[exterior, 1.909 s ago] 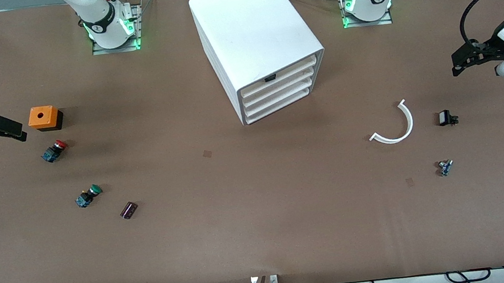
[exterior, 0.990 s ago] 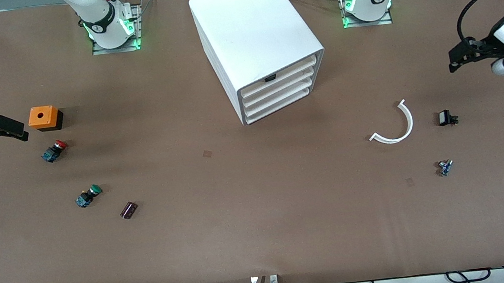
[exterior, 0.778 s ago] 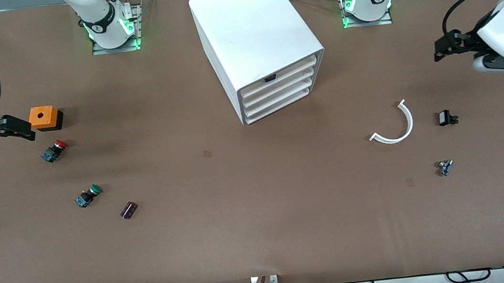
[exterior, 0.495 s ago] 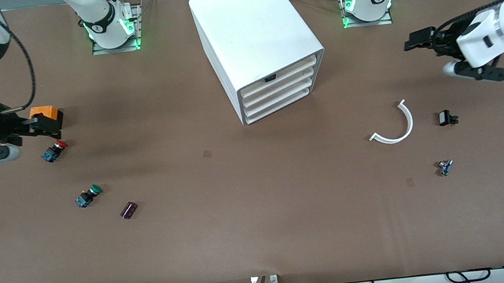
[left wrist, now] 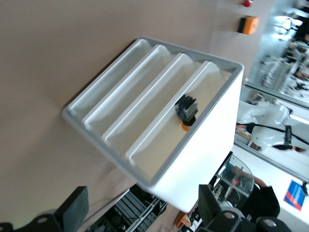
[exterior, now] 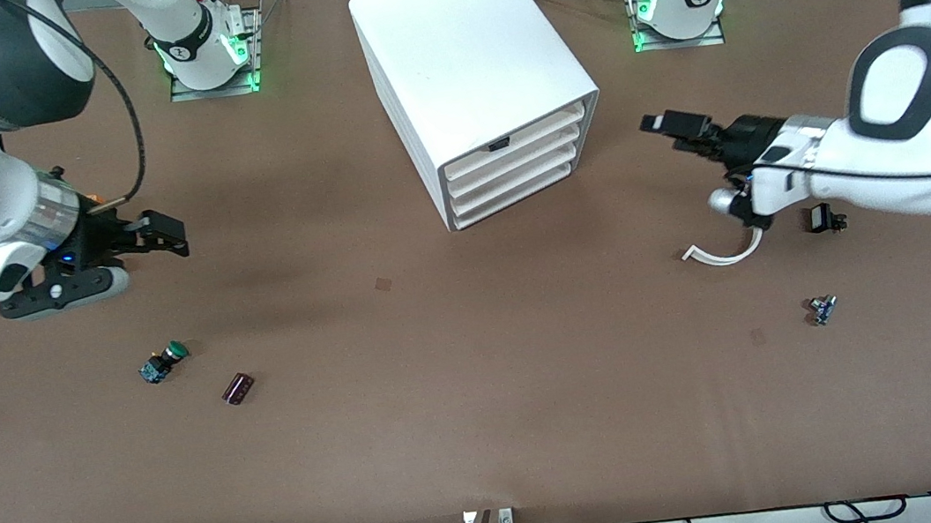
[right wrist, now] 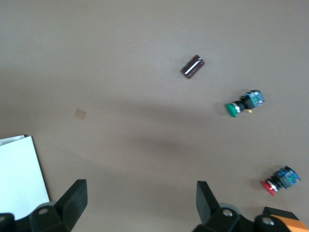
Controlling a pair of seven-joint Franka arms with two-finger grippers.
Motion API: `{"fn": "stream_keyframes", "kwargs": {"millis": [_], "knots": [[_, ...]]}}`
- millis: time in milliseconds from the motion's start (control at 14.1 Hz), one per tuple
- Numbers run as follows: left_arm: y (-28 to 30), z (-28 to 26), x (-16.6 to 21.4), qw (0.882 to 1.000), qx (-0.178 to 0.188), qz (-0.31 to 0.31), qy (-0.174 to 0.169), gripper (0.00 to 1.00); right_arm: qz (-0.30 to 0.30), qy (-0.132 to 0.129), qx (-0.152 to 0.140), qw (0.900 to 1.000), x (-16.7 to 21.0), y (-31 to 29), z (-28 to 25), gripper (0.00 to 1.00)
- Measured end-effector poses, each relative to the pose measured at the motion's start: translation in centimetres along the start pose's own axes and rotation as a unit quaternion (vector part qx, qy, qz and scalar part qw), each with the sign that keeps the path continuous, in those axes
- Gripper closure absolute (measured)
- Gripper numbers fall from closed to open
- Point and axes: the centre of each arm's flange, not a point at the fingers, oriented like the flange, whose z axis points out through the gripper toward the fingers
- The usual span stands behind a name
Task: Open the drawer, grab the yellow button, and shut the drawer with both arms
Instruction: 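Reach the left gripper to the drawer front while the right gripper approaches the cabinet, then pull the drawer open with the left gripper while the right gripper reaches over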
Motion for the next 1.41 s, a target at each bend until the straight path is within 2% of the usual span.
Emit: {"fn": "stream_keyframes", "kwargs": {"millis": [141,283,424,495,566,636,990,1202,1414], "knots": [[-0.4,3.6,2.7,0.997,-0.031,0.065,0.0,0.0,-0.022,0.002,-0.001,1.0,0.3,-2.7,0.4,0.0],[-1.7,7.4,4.2,0.987,-0.085,0.137,-0.001,0.04,-0.034,0.008,-0.001,0.999,0.6,-4.3,0.2,0.0],[-3.7,10.3,4.6,0.977,-0.133,0.168,-0.001,0.23,-0.043,0.007,-0.002,0.999,0.9,-5.3,0.4,0.0],[-4.4,11.6,4.6,0.973,-0.15,0.173,-0.003,0.3,-0.045,0.006,-0.002,0.999,1.0,-5.7,0.7,0.0],[-4.7,12.9,4.5,0.971,-0.163,0.175,-0.008,0.3,-0.047,0.007,-0.002,0.999,1.2,-6.0,0.9,0.0],[-4.8,13.9,4.3,0.969,-0.171,0.176,-0.013,0.38,-0.049,0.012,-0.002,0.999,1.5,-6.2,0.9,0.0],[-5.9,16.9,3.5,0.961,-0.195,0.195,-0.023,0.42,-0.065,0.029,-0.002,0.997,1.8,-8.3,0.9,0.0],[-6.2,18.9,3.2,0.958,-0.214,0.19,-0.026,0.51,-0.069,0.034,-0.002,0.997,2.2,-8.8,1.0,0.0],[-6.5,21.3,2.9,0.959,-0.209,0.188,-0.028,0.55,-0.086,0.04,-0.002,0.996,2.8,-11.2,1.0,0.0]]}}
